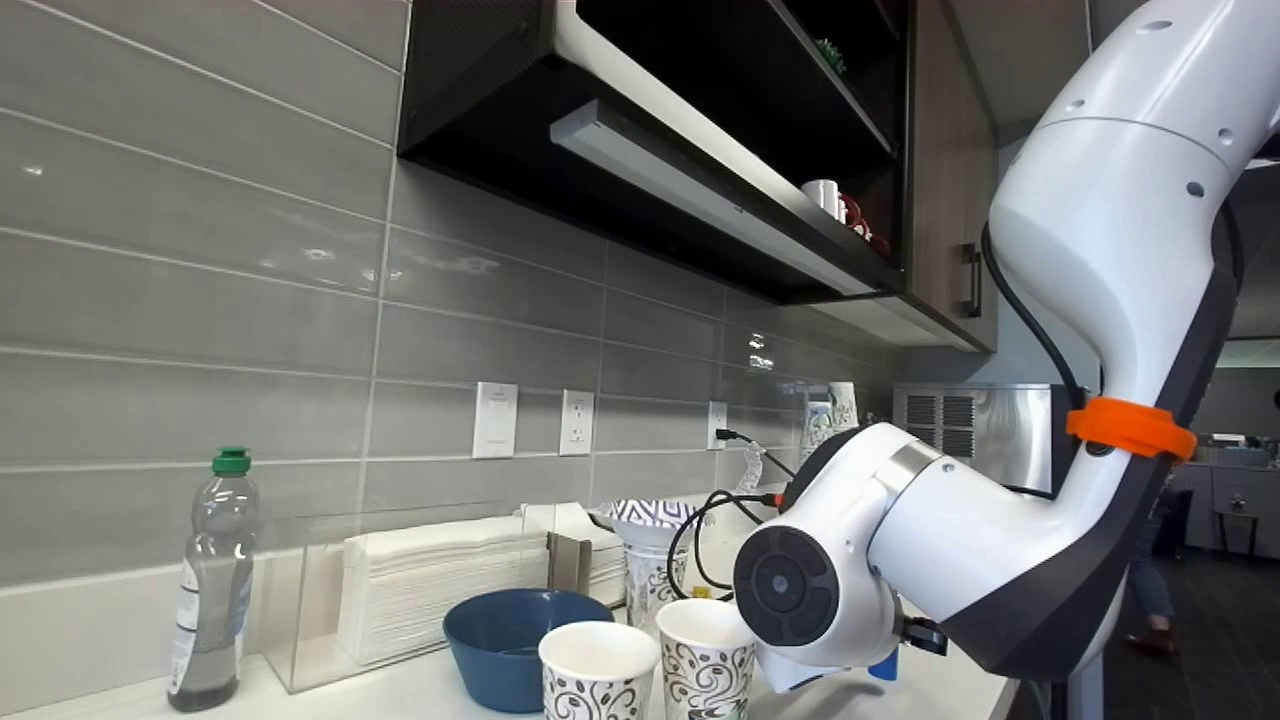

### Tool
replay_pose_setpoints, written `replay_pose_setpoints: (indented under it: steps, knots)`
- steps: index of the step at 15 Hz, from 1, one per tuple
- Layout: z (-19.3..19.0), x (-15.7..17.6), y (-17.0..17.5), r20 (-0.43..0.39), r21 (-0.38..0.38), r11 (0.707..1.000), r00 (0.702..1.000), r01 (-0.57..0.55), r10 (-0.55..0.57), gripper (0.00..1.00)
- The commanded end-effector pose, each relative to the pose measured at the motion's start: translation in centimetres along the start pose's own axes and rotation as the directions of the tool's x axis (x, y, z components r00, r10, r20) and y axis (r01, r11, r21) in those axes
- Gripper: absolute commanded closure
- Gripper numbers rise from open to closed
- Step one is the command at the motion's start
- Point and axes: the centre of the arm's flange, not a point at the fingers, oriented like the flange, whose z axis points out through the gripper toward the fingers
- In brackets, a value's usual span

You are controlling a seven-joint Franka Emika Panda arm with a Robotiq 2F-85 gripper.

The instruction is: Put the blue block in an upright position

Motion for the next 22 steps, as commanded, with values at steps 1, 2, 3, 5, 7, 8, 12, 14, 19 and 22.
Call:
replay_pose_setpoints:
  steps: [1,2,3,5,7,8,12,14,19,22]
  knots:
    - [0.03,0.05,-0.28,0.013,-0.033,0.997,0.997,0.072,-0.071,0.92]
    - [0.06,0.16,-0.35,0.013,-0.034,0.996,0.997,0.077,-0.077,0.92]
    - [0.03,0.31,-0.48,0.008,-0.032,0.996,0.997,0.082,-0.082,0.92]
    - [-0.01,0.52,-0.66,-0.004,-0.030,0.995,0.996,0.093,-0.093,0.92]
    - [-0.03,0.58,-0.79,-0.007,-0.030,0.994,0.995,0.101,-0.101,0.92]
    - [-0.05,0.62,-0.83,-0.008,-0.030,0.994,0.995,0.103,-0.103,0.92]
    - [-0.06,0.65,-0.83,-0.008,-0.021,0.995,0.995,0.098,-0.098,0.92]
    - [-0.12,0.70,-0.90,-0.014,-0.013,0.995,0.995,0.095,-0.095,0.92]
    - [-0.25,0.78,-0.98,-0.028,0.017,0.997,0.996,0.081,-0.080,0.92]
    - [-0.35,0.91,-1.18,-0.041,0.055,0.996,0.997,0.068,-0.066,0.92]
